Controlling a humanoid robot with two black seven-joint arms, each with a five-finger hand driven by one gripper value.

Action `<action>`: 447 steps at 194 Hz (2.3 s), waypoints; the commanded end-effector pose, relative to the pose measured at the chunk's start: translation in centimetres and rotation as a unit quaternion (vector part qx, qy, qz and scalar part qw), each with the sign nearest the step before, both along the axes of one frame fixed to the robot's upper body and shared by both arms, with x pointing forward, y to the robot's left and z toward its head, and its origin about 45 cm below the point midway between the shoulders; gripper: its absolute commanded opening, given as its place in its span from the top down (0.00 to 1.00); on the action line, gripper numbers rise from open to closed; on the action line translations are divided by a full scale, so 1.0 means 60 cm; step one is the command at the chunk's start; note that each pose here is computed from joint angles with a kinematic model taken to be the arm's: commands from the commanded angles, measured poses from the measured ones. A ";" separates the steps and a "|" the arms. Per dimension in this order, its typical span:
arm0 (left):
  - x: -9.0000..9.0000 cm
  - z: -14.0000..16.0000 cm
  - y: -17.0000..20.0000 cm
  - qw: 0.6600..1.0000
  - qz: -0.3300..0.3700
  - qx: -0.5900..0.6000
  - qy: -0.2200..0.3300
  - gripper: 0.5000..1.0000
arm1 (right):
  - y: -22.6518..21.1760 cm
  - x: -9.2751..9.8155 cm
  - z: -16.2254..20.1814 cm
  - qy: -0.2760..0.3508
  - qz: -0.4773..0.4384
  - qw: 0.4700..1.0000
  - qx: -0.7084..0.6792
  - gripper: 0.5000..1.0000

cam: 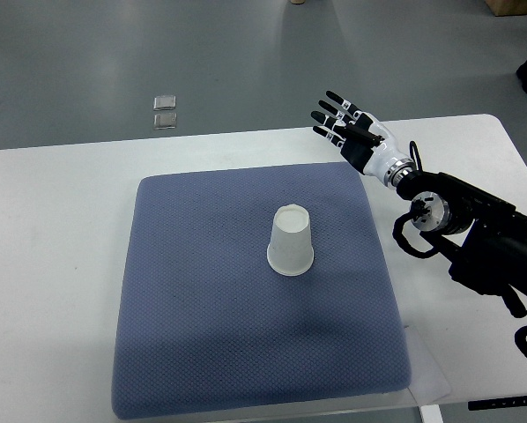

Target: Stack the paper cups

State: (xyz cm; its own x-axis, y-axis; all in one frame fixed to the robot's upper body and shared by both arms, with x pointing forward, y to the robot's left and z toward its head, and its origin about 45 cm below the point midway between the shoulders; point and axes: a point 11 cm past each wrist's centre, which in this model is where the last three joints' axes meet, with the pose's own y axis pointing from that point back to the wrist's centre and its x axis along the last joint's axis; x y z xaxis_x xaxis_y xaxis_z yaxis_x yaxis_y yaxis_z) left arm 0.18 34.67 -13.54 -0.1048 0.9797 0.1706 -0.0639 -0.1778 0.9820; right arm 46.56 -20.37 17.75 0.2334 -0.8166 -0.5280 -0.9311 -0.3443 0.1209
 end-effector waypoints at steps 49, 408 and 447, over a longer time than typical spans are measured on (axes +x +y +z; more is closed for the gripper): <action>0.000 0.001 0.005 1.000 0.000 0.005 0.000 0.00 | -0.001 0.002 0.003 -0.002 0.000 1.000 -0.001 0.17; -0.002 0.000 0.003 1.000 -0.002 0.003 0.001 0.00 | -0.055 -0.015 0.369 -0.080 0.424 0.515 -0.741 0.17; -0.002 0.000 0.003 1.000 -0.002 0.003 0.001 0.00 | -0.060 -0.063 0.398 -0.006 0.467 0.437 -0.769 0.17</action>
